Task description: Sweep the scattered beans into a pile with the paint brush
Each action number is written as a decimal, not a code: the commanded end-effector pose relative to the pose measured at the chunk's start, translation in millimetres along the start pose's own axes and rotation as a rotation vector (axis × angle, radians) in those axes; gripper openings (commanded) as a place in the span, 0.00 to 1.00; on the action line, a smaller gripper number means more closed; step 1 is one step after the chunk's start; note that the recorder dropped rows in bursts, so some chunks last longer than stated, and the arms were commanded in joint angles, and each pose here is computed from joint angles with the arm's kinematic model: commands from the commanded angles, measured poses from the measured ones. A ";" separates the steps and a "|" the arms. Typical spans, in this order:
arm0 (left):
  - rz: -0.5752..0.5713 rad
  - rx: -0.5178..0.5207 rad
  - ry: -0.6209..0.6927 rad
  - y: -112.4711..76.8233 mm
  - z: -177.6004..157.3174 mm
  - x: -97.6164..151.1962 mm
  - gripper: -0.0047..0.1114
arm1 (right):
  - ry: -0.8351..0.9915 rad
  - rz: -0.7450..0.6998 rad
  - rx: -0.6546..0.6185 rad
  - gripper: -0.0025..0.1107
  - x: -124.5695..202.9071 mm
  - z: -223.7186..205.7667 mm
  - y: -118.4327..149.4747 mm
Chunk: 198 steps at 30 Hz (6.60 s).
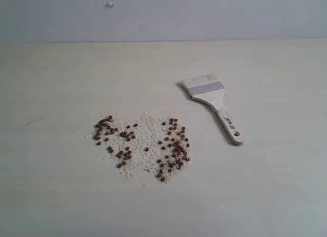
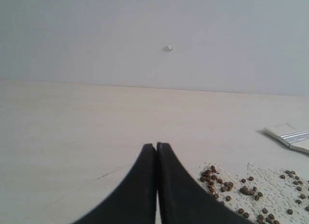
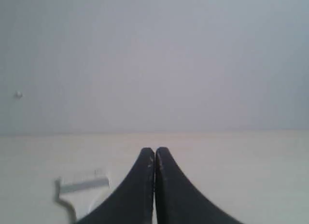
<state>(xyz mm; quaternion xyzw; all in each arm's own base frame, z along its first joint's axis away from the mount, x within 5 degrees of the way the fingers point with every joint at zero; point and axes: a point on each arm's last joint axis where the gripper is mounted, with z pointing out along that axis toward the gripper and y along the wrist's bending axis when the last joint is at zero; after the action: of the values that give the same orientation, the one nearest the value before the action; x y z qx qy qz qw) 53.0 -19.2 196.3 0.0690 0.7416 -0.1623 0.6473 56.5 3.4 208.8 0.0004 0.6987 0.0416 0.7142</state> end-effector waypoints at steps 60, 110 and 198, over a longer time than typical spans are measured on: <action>-0.001 0.007 -0.003 -0.2 -0.3 0.7 0.04 | 1.384 -0.137 -0.259 0.46 68.5 337.8 82.5; -0.001 0.007 -0.003 -0.2 -0.3 0.7 0.04 | 1.489 -0.289 -0.192 0.47 112.9 346.9 112.5; 0.925 0.470 -0.484 -73.2 112.8 -165.9 0.33 | 1.358 -0.402 -0.662 0.02 -50.1 298.2 130.1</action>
<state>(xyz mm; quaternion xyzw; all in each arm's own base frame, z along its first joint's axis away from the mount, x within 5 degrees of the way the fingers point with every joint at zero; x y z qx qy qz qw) 125.0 -83.0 372.4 0.3606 0.4118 -0.0753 0.8335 345.4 146.8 267.6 -0.3590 0.9244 0.1046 0.0748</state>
